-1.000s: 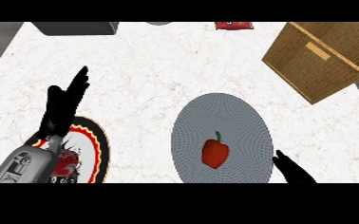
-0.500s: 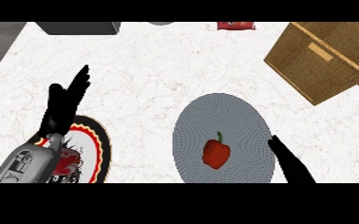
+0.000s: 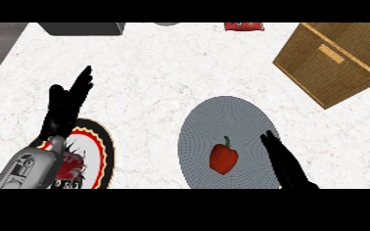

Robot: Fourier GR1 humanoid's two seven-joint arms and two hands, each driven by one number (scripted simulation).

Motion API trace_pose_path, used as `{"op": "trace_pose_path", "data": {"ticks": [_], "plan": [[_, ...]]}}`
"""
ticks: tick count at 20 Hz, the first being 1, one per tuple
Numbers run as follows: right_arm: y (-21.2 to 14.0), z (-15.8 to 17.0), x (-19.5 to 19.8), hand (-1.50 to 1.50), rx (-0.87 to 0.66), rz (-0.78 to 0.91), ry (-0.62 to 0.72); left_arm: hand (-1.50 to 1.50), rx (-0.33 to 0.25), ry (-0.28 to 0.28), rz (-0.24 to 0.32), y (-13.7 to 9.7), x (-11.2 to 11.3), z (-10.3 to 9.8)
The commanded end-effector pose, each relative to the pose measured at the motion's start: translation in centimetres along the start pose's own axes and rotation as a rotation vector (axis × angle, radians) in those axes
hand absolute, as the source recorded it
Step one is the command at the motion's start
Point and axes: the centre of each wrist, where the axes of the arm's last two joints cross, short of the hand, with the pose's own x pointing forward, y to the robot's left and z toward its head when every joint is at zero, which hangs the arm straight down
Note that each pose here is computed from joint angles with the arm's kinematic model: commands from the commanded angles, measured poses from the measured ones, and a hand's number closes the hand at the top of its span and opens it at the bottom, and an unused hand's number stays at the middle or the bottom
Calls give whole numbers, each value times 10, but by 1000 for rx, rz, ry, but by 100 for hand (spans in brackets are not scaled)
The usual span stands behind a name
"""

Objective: Pick the bell pepper from the placemat and place it in the basket

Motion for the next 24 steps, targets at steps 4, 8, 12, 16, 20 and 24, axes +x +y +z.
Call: {"op": "trace_pose_path", "data": {"ticks": [4, 8, 12, 16, 20, 24], "plan": [[22, -16, -12, -150, -3, 16, 1, 0, 18, 0, 2, 2, 4, 0], [34, -12, -24, -150, -29, 31, -8, 0, -8, -10, 3, -7, 5, 7], [40, -42, -6, -150, -9, 15, -25, 0, -6, -5, 12, -5, 2, -9], [62, -48, -26, -150, -22, 24, -32, 0, 4, 2, -15, 0, 15, -10], [45, -43, -19, -150, 2, 13, -9, 0, -5, 13, 16, -12, 6, 15], [65, -66, -23, -150, 2, 27, 5, 0, 4, -1, -8, 7, -12, -6]]}}
